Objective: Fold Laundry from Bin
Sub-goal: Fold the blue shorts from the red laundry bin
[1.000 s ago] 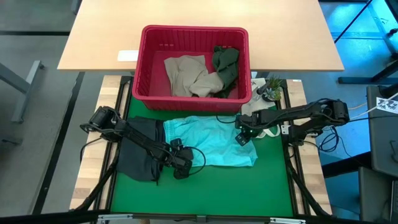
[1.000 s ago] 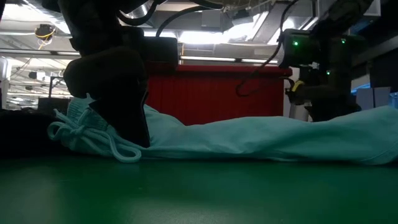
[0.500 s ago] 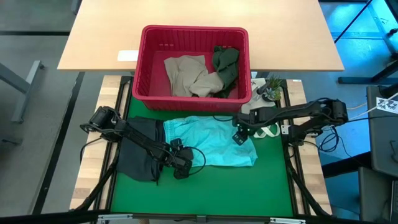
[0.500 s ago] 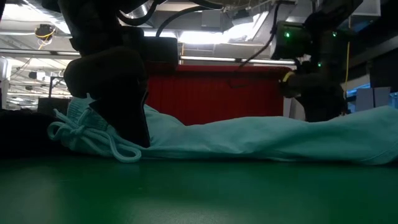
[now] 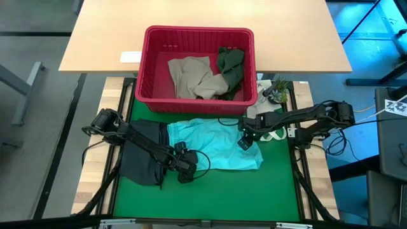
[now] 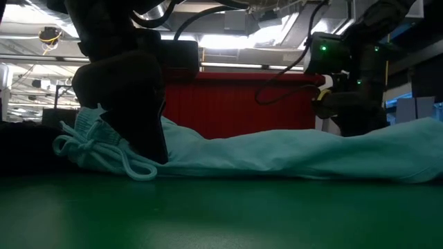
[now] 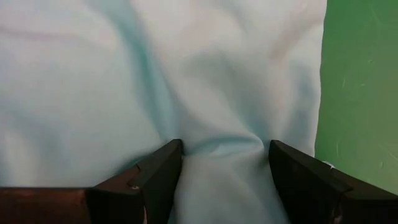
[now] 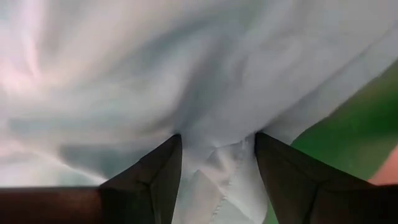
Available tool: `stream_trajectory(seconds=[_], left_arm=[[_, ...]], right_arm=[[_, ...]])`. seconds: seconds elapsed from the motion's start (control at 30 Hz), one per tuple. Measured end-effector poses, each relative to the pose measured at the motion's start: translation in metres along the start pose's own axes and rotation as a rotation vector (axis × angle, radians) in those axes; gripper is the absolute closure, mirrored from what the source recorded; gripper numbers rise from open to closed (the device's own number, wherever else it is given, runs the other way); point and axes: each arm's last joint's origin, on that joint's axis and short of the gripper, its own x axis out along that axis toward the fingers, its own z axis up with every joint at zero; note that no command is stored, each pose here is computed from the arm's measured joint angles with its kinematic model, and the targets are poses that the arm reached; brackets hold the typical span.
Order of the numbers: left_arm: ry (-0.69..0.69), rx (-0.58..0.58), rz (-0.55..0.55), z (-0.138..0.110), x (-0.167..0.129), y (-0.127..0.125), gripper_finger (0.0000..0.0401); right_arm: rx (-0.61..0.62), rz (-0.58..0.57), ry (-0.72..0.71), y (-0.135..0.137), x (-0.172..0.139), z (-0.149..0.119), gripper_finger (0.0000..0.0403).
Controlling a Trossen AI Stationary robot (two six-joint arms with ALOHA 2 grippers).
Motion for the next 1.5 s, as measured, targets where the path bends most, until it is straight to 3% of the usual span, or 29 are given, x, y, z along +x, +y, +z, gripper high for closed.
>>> stream_trajectory(seconds=[0.6,1.2,1.5], left_arm=[[0.0,0.0,0.0,0.0,0.0,0.0,0.0165],[0.0,0.0,0.0,0.0,0.0,0.0,0.0165],[0.0,0.0,0.0,0.0,0.0,0.0,0.0165]], right_arm=[[-0.032,-0.048,-0.023,0.005,-0.01,0.007,0.0198],[-0.042,0.047,0.029,0.009,-0.01,0.007,0.0198],[-0.05,-0.014,-0.023,0.007,-0.01,0.008,0.0199]])
